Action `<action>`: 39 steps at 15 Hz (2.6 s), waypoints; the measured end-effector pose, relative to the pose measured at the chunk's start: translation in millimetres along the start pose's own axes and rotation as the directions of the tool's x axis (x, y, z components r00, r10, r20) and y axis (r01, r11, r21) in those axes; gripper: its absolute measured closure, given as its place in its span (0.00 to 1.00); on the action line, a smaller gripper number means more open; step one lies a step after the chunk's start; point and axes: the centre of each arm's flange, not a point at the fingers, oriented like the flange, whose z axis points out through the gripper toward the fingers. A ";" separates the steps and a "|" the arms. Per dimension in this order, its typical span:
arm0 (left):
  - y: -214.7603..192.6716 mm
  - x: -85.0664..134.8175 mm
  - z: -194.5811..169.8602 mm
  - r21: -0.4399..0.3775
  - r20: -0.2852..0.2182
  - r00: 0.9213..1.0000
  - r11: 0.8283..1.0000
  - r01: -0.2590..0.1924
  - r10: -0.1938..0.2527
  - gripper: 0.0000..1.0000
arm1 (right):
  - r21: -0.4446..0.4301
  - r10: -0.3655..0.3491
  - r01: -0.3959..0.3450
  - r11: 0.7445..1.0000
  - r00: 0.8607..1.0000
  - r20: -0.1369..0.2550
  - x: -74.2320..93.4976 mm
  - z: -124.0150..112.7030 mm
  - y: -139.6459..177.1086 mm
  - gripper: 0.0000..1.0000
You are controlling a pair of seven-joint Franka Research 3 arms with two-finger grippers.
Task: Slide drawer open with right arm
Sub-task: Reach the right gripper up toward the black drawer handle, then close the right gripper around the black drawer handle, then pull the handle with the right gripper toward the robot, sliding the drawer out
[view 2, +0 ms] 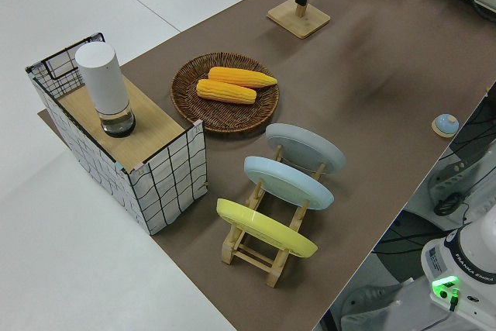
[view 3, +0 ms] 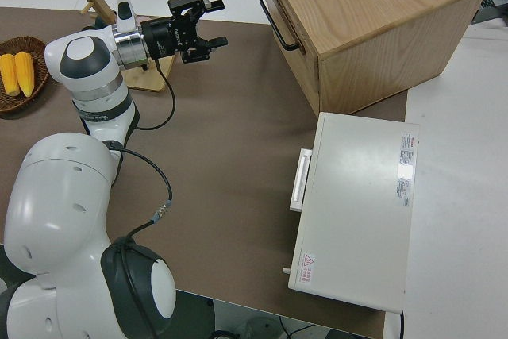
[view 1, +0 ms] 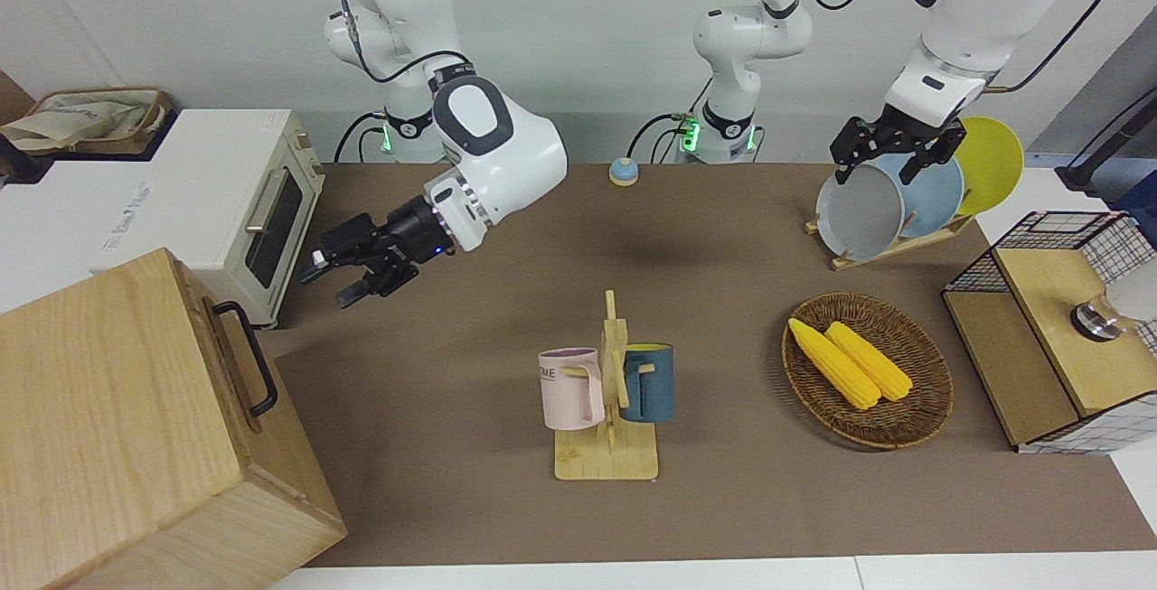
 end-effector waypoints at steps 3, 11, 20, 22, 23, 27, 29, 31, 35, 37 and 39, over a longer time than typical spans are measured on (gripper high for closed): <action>0.0 0.0 0.0 0.000 0.000 1.000 1.000 0.000 0.000 0.00 | -0.073 0.007 -0.008 0.997 1.000 -0.012 9.9 27.5 -24.1 0.01; 0.0 0.0 0.0 0.000 0.000 1.000 1.000 0.000 0.000 0.00 | -0.167 0.032 -0.039 0.985 0.998 -0.047 15.3 94.5 -61.2 0.02; 0.0 0.0 0.0 0.000 0.000 1.000 1.000 0.000 0.000 0.00 | -0.163 0.032 -0.042 0.986 0.997 -0.067 12.4 116.8 -55.6 0.07; 0.0 0.0 0.0 0.000 0.000 1.000 1.000 0.000 0.000 0.00 | -0.164 0.026 -0.036 0.986 0.997 -0.066 12.4 117.1 -55.2 0.28; 0.0 0.0 0.0 0.000 0.000 1.000 1.000 0.000 0.000 0.00 | -0.164 0.022 -0.032 0.986 0.998 -0.066 12.4 117.1 -55.2 0.39; 0.0 0.0 0.0 0.000 0.000 1.000 1.000 0.000 0.000 0.00 | -0.171 0.000 -0.012 0.985 0.998 -0.070 14.7 112.5 -51.3 0.68; 0.0 0.0 0.0 0.000 0.000 1.000 1.000 0.000 0.000 0.00 | -0.172 -0.010 -0.002 0.985 0.998 -0.070 14.9 112.5 -51.5 0.76; 0.0 0.0 0.0 0.000 0.000 1.000 1.000 0.000 0.000 0.00 | -0.172 -0.009 -0.003 0.985 0.998 -0.069 15.0 112.6 -52.2 0.80; 0.0 0.0 0.0 0.000 0.000 1.000 1.000 0.000 0.000 0.00 | -0.171 -0.009 -0.004 0.985 0.997 -0.071 15.3 111.9 -52.2 0.80; 0.0 0.0 0.0 0.000 0.000 1.000 1.000 0.000 0.000 0.00 | -0.170 -0.007 -0.005 0.985 0.997 -0.072 16.0 109.6 -52.2 0.80; 0.0 0.0 0.0 0.000 0.000 1.000 1.000 0.000 0.000 0.00 | -0.167 -0.005 -0.007 0.986 0.997 -0.071 17.1 105.4 -52.4 0.80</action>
